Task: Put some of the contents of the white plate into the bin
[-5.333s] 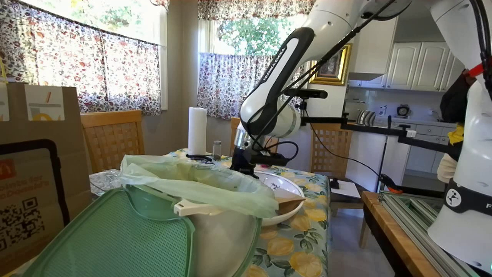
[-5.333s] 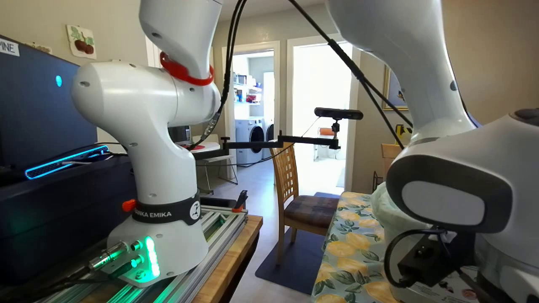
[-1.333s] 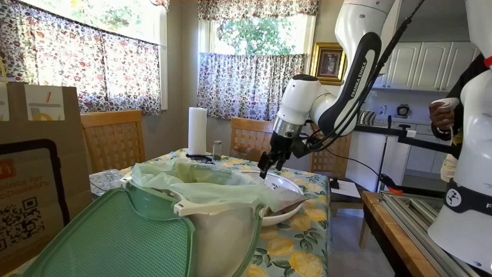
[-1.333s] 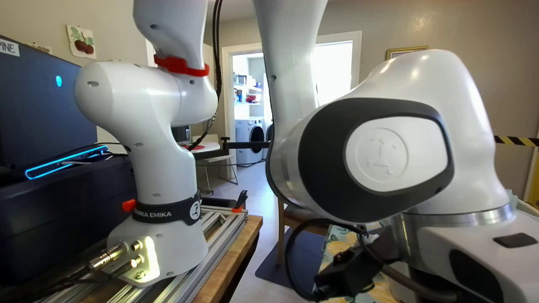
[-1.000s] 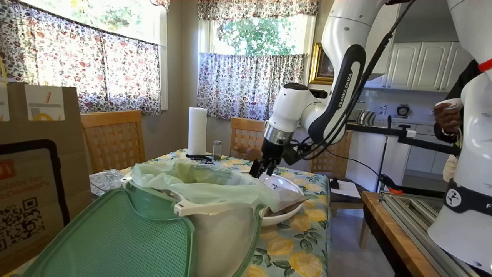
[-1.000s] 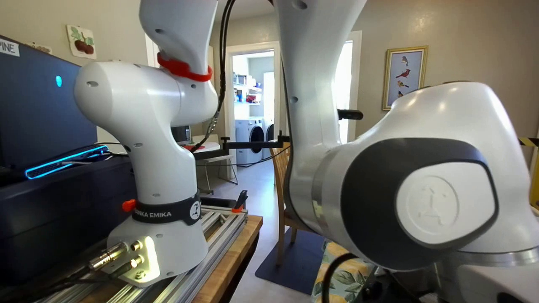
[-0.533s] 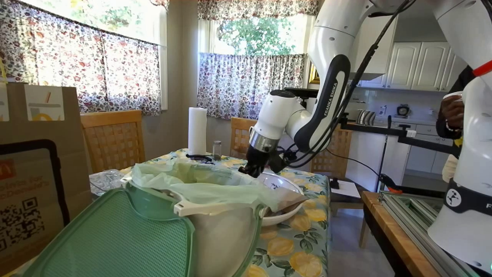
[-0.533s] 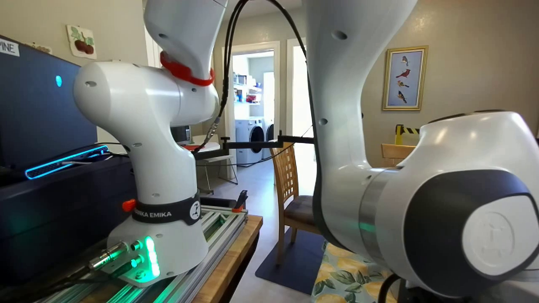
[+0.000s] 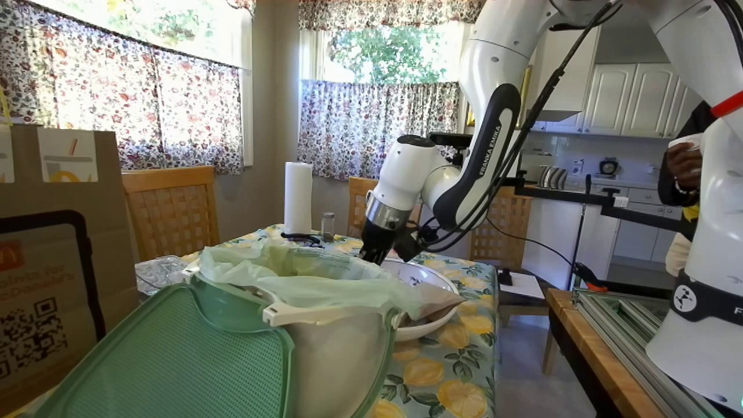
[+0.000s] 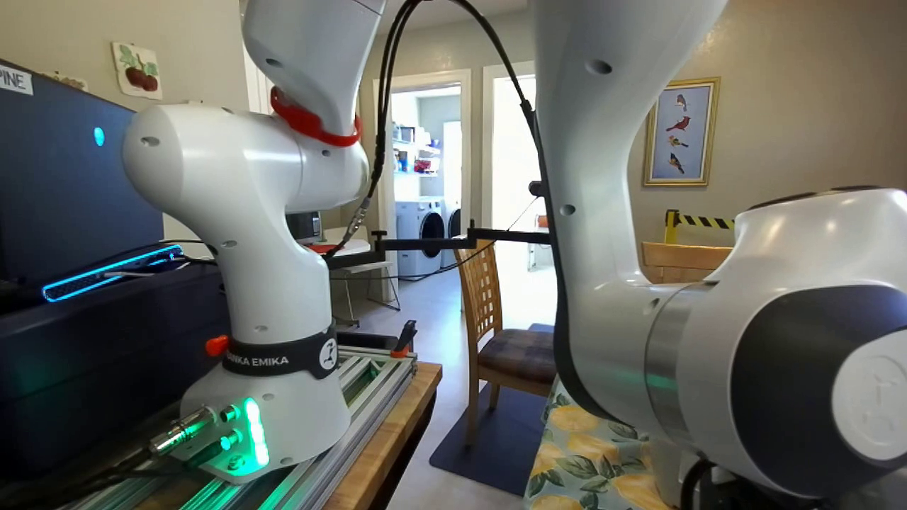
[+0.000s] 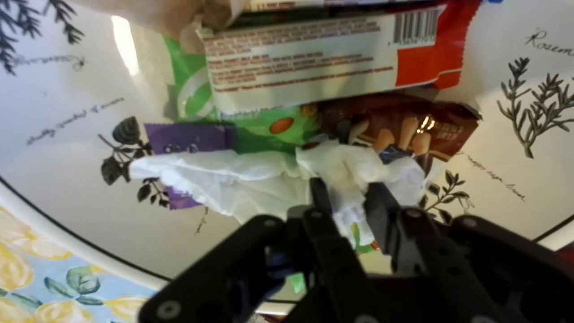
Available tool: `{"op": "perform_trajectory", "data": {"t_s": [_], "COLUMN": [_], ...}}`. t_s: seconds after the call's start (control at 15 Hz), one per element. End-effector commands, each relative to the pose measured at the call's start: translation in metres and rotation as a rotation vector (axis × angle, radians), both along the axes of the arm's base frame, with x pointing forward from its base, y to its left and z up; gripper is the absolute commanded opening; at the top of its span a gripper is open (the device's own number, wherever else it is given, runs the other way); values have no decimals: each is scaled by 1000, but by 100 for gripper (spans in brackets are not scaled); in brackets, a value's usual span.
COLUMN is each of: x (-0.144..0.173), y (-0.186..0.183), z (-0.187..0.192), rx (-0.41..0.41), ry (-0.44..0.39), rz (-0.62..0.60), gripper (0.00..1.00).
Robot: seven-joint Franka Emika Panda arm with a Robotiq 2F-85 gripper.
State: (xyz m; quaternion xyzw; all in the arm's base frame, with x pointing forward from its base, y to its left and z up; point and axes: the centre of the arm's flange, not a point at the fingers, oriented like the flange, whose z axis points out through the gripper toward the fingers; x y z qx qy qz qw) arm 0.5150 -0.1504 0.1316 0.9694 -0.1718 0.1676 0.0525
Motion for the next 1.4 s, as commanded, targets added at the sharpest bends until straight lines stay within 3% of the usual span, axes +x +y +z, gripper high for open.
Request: {"op": "perform_trajectory", "data": {"t_s": [0.0,0.13,0.33,0.6,0.87,1.33], "x": [13,11,7,18,26,31], "y": [-7,-1,19,44,85,166], "z": [3,23,93,177,220,218], "rx": [19,10,-91,-157,-33,208], "ry": [24,24,-4,-53,-100,-78], "rz": [-21,-59,-63,10,131,280], "gripper": [0,0,1,1,1,1]}}
